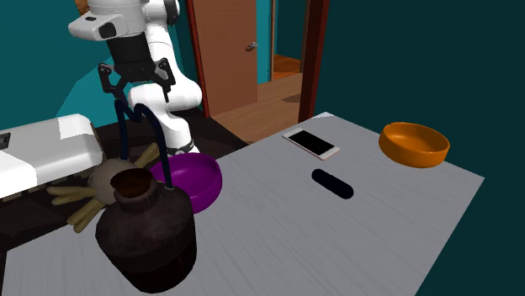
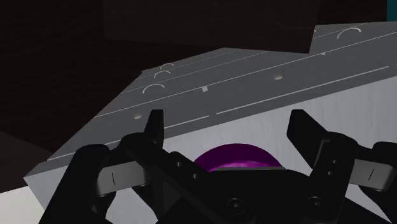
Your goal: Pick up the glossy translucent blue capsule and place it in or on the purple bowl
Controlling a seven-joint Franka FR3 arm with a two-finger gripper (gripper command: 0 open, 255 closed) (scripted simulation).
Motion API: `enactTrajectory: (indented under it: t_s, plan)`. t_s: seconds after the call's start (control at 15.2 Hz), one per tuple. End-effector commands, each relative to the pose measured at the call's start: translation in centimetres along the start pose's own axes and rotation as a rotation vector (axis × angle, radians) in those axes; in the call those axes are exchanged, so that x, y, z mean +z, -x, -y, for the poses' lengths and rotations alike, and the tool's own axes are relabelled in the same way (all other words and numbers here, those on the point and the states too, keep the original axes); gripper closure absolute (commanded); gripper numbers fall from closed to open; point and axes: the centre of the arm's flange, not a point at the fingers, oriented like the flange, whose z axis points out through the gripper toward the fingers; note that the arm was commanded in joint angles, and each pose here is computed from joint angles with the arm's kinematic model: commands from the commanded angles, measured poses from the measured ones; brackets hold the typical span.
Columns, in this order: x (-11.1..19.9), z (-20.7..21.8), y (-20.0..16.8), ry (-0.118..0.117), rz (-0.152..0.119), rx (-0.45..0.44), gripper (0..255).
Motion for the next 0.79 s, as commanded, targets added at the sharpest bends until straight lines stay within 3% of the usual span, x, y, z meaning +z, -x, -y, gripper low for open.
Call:
enactTrajectory:
  t_s: [0.0, 0.73]
  plan:
    - [0.0, 0.0, 0.0, 0.0, 0.0, 0.0, 0]
    - [3.8, 9.1, -9.6, -0.047, -0.029, -0.103, 0]
